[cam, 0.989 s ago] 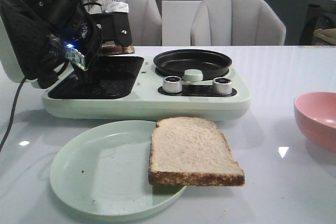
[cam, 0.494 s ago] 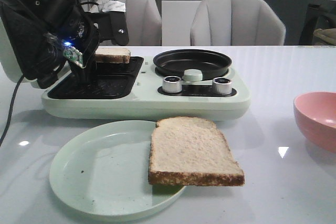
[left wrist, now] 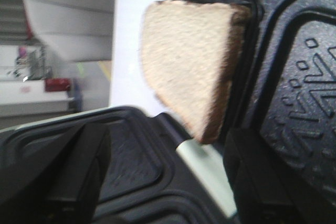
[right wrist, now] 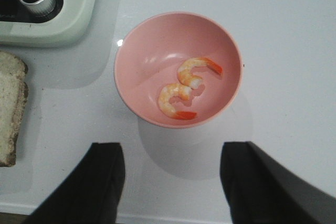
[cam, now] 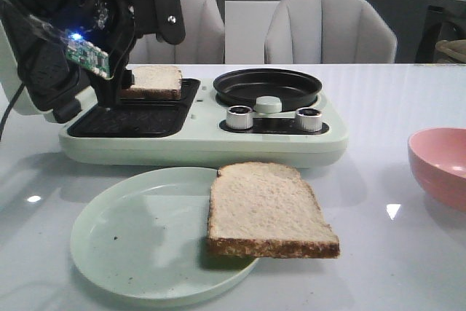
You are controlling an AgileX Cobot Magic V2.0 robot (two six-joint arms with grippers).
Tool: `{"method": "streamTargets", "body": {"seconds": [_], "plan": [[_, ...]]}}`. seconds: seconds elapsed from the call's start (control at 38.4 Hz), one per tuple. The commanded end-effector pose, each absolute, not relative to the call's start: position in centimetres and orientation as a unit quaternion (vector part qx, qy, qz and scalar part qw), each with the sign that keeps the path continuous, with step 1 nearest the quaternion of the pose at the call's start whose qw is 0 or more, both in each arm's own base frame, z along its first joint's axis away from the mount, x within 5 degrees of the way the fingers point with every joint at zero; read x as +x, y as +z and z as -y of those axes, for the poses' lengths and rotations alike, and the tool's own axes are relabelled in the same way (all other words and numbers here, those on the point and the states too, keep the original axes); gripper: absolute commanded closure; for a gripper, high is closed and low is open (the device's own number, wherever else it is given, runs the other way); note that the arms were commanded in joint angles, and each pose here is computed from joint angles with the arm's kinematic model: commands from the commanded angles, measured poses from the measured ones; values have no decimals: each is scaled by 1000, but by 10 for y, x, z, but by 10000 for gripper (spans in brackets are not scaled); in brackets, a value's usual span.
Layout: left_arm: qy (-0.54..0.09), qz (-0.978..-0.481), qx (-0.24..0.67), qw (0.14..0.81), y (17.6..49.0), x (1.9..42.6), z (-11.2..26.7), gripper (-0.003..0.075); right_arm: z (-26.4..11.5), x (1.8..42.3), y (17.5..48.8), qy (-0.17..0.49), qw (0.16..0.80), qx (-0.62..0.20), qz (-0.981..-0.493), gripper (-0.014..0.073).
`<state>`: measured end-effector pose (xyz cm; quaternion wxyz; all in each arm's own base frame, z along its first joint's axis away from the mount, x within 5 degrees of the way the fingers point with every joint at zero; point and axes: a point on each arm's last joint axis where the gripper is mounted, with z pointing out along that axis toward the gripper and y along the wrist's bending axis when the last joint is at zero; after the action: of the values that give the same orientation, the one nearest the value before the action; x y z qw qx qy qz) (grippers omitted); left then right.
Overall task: Make breakfast with bread and shrimp
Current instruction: 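Lift the bread with the left gripper and lay it in the farther well, then reach the right gripper to the remaining bread slice and grasp it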
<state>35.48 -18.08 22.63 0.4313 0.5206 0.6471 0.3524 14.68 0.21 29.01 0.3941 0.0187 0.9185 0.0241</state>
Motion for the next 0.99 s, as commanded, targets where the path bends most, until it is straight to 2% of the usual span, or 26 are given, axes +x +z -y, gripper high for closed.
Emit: {"method": "streamTargets", "body": {"seconds": [0.0, 0.18, 0.34, 0.44, 0.6, 0.75, 0.96], "plan": [[384, -649, 440, 487, 276, 327, 184, 212, -1, 152, 305, 20, 439, 15, -898, 85], [301, -740, 388, 459, 289, 277, 192, 212, -1, 152, 305, 20, 439, 15, -898, 85], [186, -835, 336, 394, 303, 231, 188, 212, -1, 152, 305, 20, 439, 15, -898, 85], [106, -869, 321, 362, 314, 207, 183, 212, -1, 152, 305, 20, 439, 15, -898, 85], [-7, -889, 320, 327, 325, 174, 172, 212, -1, 152, 305, 20, 439, 15, -898, 85], [-104, -883, 316, 331, 329, 145, 159, 212, -1, 152, 305, 20, 439, 15, -898, 85], [-173, -870, 298, 352, 324, 115, 133, 212, -1, 153, 305, 20, 443, 16, -896, 85]]}}
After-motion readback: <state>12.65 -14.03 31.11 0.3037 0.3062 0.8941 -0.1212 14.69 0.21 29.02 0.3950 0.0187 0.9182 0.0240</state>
